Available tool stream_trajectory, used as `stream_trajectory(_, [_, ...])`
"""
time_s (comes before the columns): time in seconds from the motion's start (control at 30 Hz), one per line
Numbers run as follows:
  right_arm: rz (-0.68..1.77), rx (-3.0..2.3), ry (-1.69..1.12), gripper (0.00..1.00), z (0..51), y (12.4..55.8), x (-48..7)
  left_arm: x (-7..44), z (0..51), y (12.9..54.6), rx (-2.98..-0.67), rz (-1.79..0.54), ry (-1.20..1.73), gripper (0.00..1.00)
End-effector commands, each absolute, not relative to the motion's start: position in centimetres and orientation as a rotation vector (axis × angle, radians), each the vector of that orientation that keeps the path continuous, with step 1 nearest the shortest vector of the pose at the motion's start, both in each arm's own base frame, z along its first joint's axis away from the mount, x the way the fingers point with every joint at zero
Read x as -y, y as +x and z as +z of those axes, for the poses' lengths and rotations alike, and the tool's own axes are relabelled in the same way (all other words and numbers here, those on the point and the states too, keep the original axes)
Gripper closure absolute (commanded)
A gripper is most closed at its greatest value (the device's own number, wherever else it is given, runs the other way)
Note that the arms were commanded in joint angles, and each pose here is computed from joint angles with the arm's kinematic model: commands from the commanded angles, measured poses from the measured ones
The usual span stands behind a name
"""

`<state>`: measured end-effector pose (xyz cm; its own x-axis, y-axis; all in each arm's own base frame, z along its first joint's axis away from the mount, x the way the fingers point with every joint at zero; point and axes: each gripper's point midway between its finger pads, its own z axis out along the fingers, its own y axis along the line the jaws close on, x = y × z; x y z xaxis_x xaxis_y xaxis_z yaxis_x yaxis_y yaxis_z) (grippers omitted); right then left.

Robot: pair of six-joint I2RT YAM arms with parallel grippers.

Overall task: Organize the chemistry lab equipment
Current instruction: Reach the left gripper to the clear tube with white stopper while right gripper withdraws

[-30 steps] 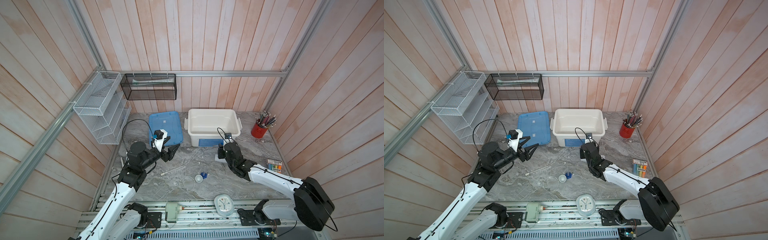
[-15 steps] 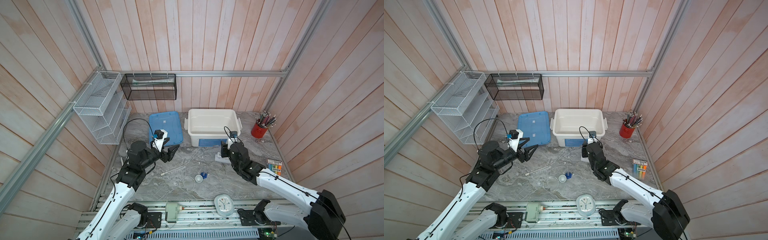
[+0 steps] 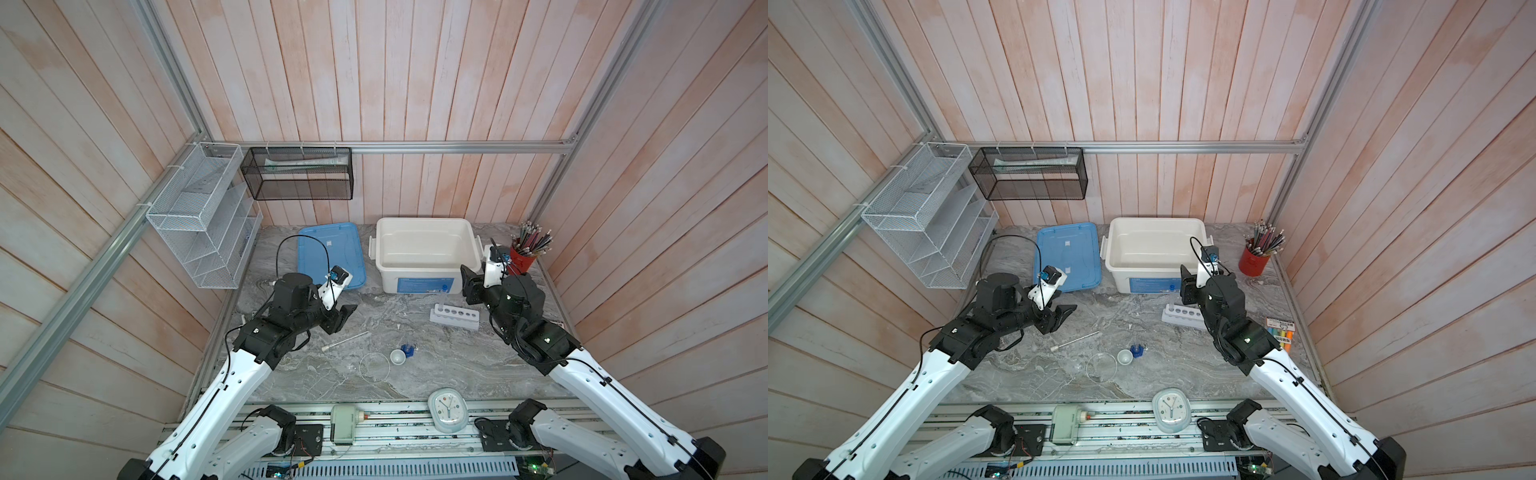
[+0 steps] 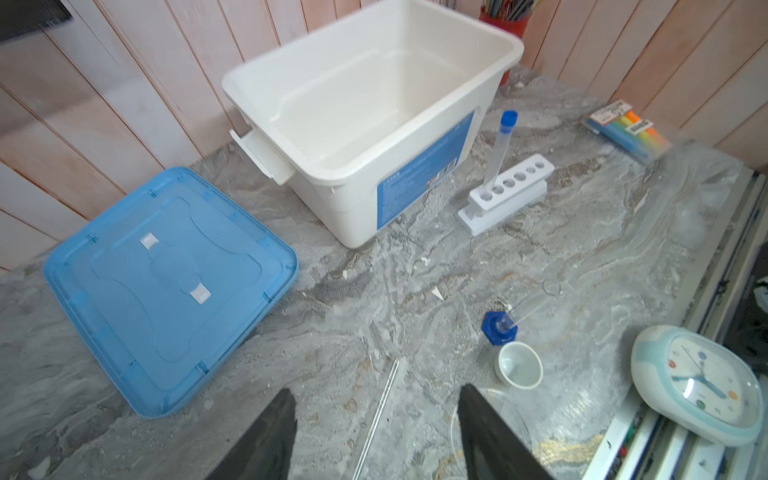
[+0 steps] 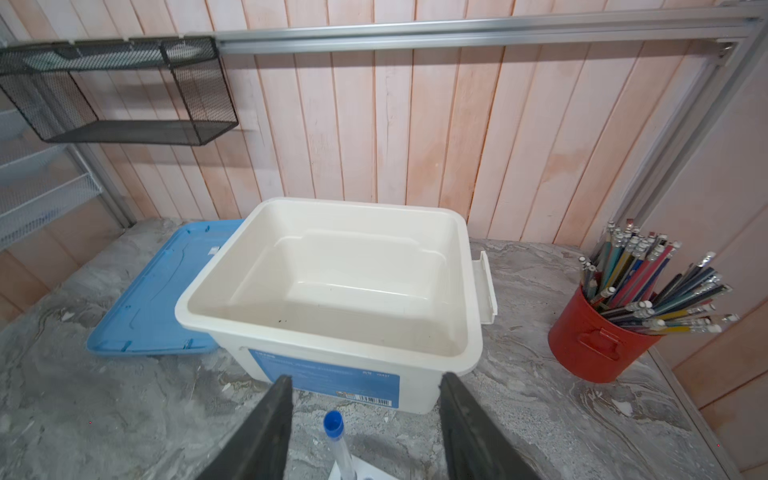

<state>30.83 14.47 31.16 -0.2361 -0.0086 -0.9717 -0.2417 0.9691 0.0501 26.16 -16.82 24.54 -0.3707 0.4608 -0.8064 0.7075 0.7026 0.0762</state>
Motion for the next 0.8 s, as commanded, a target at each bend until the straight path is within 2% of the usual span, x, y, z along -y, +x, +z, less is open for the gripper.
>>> stream_trajectory(0.0, [0.232,-1.903,-0.320,0.42,28.5,29.9,-15.5,14.8,20.9,24.4,-2.198,-0.207,1.032,0.39])
stream_trajectory(0.27, [0.368,-1.901,-0.375,0.42,26.5,29.6,-17.3,10.4,14.2,23.5,-2.361,0.076,1.111,0.47])
stream_trajectory(0.53, [0.432,-1.917,-0.405,0.43,24.5,29.9,-18.2,10.2,10.9,22.4,-2.450,0.054,1.209,0.49])
stream_trajectory(0.77, [0.532,-1.916,-0.388,0.44,23.8,30.2,-18.9,10.3,8.9,23.3,-2.492,0.089,1.262,0.49])
